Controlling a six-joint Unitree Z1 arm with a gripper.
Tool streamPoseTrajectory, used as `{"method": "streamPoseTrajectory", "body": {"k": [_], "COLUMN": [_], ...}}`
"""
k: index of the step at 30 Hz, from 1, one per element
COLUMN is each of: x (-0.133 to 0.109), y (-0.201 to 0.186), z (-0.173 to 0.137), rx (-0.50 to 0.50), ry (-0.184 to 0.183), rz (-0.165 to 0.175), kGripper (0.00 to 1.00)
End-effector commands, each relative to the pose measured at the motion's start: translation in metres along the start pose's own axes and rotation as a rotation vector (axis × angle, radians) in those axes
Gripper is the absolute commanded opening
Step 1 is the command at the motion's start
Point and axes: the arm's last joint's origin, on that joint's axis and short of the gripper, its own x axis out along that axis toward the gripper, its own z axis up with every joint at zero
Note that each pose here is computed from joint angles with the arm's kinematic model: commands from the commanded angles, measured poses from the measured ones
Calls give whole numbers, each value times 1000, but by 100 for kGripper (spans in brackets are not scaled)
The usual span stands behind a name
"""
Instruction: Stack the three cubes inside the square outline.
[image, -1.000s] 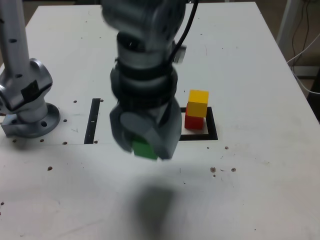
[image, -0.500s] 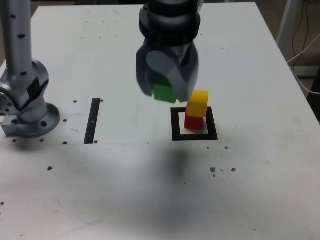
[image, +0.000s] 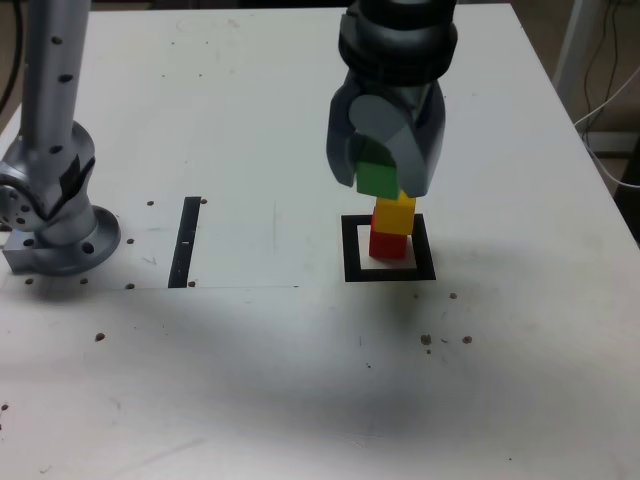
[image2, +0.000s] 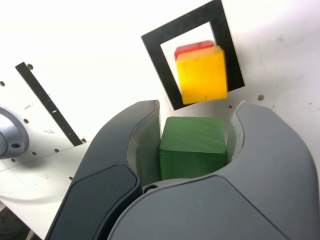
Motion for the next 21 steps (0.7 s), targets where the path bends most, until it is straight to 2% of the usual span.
{"method": "streamPoseTrajectory", "body": {"k": [1, 6, 12, 21], "x": [1, 7, 19, 27], "y": [5, 15, 24, 27], "z": [2, 4, 9, 14], "rx": [-6, -19, -29, -26], "ry": [-2, 11, 38, 46], "rz": [1, -1, -21, -25], "kGripper": [16, 16, 17, 24]}}
